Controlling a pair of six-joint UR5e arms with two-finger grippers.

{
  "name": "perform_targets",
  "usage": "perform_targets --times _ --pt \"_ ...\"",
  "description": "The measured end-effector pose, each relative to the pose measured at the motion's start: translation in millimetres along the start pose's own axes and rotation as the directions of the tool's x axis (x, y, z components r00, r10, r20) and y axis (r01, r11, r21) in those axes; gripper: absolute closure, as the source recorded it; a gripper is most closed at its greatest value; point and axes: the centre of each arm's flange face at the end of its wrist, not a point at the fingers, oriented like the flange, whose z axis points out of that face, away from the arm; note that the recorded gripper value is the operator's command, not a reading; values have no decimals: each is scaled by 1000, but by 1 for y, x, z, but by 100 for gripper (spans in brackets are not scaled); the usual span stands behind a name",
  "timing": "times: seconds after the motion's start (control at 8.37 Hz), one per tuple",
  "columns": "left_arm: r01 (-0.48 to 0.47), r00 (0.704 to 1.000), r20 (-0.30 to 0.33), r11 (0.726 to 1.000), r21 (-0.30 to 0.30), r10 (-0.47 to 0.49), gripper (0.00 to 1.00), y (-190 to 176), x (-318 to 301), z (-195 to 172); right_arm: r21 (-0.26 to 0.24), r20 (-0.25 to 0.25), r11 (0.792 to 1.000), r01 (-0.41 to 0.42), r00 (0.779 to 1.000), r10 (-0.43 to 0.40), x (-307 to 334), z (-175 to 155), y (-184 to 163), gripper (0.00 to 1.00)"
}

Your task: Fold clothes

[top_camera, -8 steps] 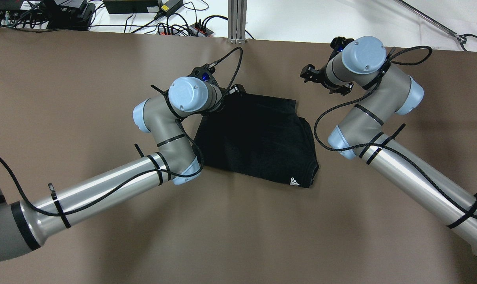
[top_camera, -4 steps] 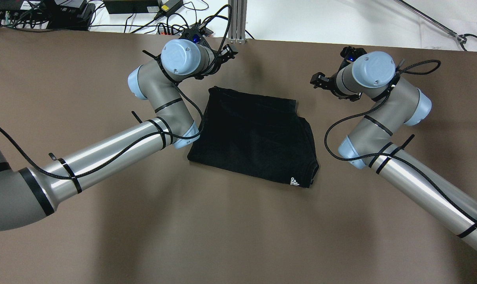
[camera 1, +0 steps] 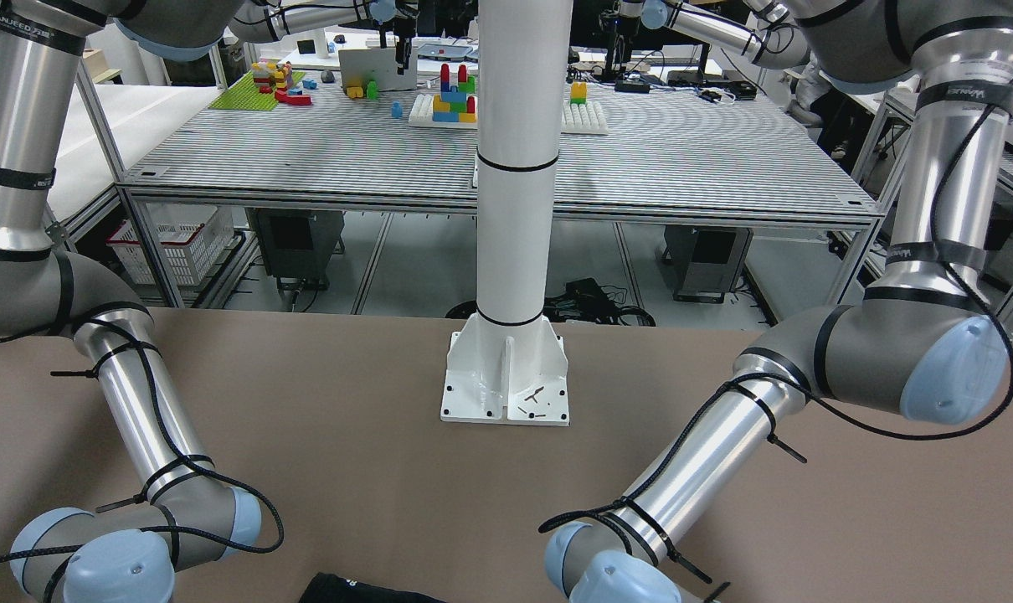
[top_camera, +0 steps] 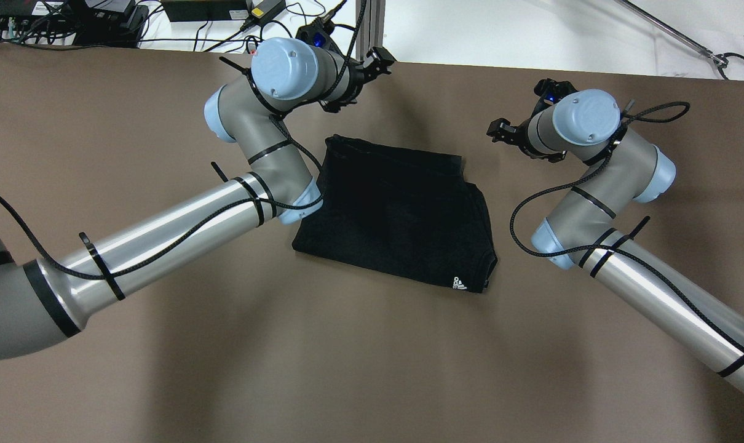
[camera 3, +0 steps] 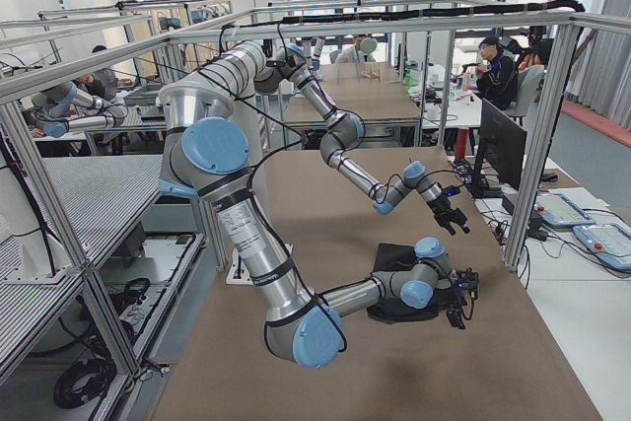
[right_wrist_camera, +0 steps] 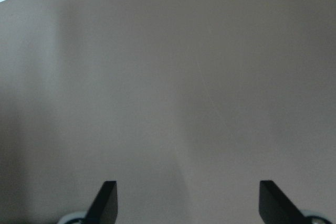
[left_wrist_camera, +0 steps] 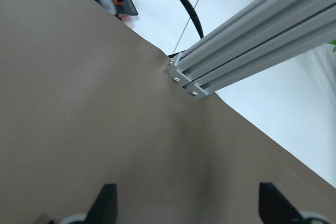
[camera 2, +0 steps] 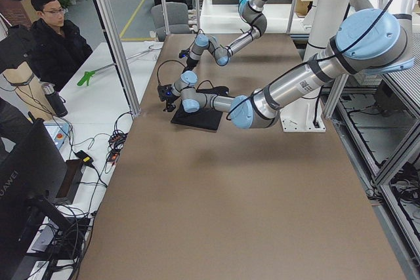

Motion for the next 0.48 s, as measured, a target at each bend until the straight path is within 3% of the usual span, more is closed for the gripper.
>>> perform_targets --times 0.12,0.24,0.48 --pt "19 1000 -13 998 -58 -20 5 41 2 -4 0 1 1000 1 1000 -1 0 0 0 5" --pt "22 1000 13 994 -104 -21 5 81 -13 1 1 3 1000 2 1000 -2 -1 -1 0 5" --pt "-22 998 61 989 -147 31 6 121 -46 13 2 8 1000 2 1000 -2 -2 -3 0 5"
